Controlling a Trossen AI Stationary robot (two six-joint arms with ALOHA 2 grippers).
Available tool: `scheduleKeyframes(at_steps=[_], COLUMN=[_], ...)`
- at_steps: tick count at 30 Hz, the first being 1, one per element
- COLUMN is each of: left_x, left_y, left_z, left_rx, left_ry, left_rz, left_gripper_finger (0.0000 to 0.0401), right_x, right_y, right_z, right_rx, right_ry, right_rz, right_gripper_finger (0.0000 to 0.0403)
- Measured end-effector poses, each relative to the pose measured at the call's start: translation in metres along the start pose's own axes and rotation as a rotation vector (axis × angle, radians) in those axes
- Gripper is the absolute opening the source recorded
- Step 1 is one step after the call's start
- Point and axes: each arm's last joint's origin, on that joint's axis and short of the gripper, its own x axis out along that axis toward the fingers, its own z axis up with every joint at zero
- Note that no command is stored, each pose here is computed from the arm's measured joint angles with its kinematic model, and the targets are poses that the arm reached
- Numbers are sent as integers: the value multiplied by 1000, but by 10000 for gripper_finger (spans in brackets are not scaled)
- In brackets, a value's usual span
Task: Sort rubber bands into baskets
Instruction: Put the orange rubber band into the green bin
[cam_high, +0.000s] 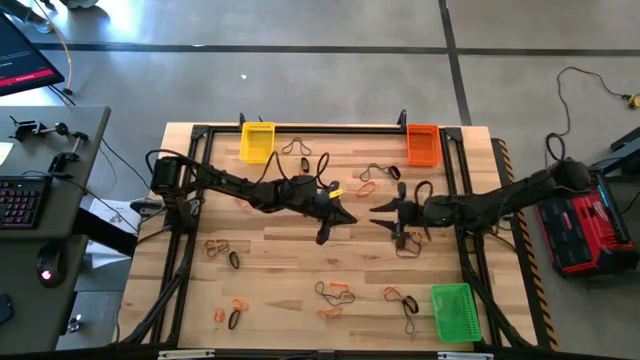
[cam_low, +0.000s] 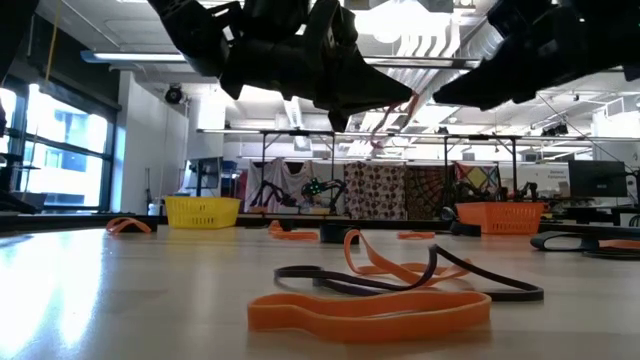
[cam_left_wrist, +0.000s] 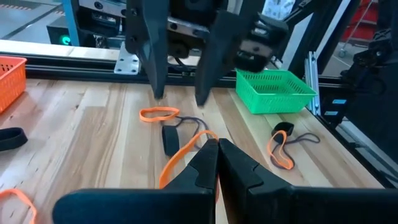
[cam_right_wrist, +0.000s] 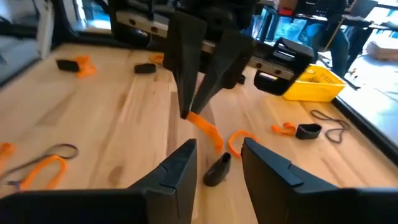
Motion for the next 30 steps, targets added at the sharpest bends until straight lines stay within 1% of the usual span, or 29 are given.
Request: scheduleKeyframes(at_steps=[5,11,13,15,20,21,25,30], left_x=[0,0,0,0,0,0,-1,-7], left_y=[0,0,0,0,0,0,2,2], left_z=[0,0,0,0,0,0,1,4], left_rx=[4,7,9,17,17,17,26,104], left_ry=[0,-1,-1,-1,-2,0,3,38], left_rz=[0,0,0,0,1,2,7,10], left_gripper_finger=[0,0,0,0,0,0,6,37], right_x=[18,33,36,37,37,37,34,24], right_y=[6,10,11,11,11,12,11,8], right_z=[9,11,12,13,13,13,14,18], right_rx=[-47,-86,-88,-89,-92,-92,-75,-8], right_ry=[37,104,111,113,118,118,120,132], right_rz=[-4,-19,-20,-22,-23,-22,-21,-23], right_gripper_finger=[118,113,101,82,11,7,13,3])
